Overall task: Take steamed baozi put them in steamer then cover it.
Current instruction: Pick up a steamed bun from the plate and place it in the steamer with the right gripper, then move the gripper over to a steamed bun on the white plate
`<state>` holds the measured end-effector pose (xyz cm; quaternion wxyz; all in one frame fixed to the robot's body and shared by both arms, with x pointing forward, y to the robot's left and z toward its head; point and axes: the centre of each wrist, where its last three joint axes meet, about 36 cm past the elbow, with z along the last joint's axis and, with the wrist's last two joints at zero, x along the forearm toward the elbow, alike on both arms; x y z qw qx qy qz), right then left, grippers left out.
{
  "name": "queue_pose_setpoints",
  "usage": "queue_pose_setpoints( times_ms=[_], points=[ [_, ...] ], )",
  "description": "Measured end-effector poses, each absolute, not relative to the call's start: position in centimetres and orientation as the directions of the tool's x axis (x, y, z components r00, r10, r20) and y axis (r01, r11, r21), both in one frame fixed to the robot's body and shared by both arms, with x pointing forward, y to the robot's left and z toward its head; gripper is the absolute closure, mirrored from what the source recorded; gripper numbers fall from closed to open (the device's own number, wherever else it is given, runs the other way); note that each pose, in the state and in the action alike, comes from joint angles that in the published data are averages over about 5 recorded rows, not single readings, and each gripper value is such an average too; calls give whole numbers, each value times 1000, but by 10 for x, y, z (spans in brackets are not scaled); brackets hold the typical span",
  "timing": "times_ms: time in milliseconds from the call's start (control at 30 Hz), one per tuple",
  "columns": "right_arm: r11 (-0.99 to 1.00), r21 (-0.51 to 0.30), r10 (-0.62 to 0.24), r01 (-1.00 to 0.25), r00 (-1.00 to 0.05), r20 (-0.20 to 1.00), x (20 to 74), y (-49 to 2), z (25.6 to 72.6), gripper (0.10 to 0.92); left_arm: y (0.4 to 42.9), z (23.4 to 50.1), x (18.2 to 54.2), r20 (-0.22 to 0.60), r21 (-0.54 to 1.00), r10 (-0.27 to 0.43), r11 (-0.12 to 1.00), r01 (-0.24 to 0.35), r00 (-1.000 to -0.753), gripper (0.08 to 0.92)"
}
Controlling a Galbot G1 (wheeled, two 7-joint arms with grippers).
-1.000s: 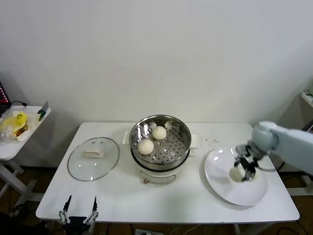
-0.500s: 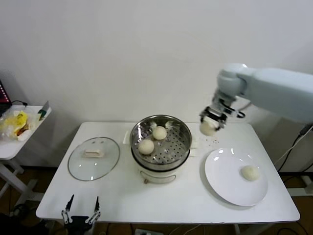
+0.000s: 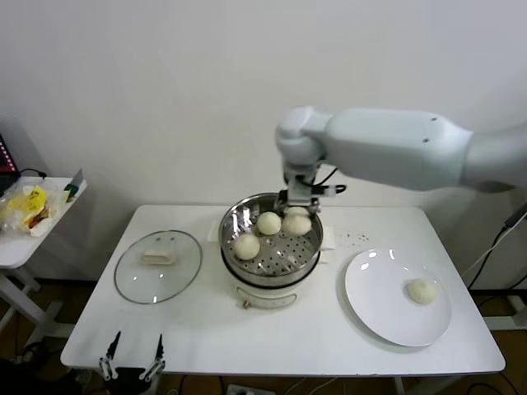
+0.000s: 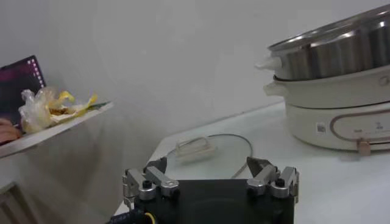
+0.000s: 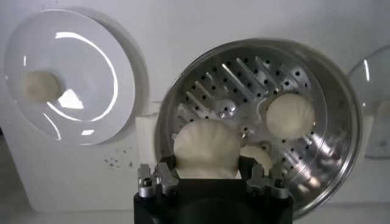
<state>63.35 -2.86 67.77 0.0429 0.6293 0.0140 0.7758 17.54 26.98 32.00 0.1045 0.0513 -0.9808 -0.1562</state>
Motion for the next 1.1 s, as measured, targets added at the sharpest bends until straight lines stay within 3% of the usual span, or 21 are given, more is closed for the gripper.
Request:
queue_pose_setpoints(
  times_ms=[567,833,1100],
  points=[
    [-987,138,127,88,-117,985,610,10,592,344,270,317,176,197,312,-139,947,-72,-970,177],
    [-987,132,120,96,-127,985,610,11,591,208,271,316,175,200,314,-138,947,-70,-970,177],
    [-994,99,89,52,-168,982,620,-2,617,199,270,316,175,196,312,-135,948,-68,-971,177]
  ],
)
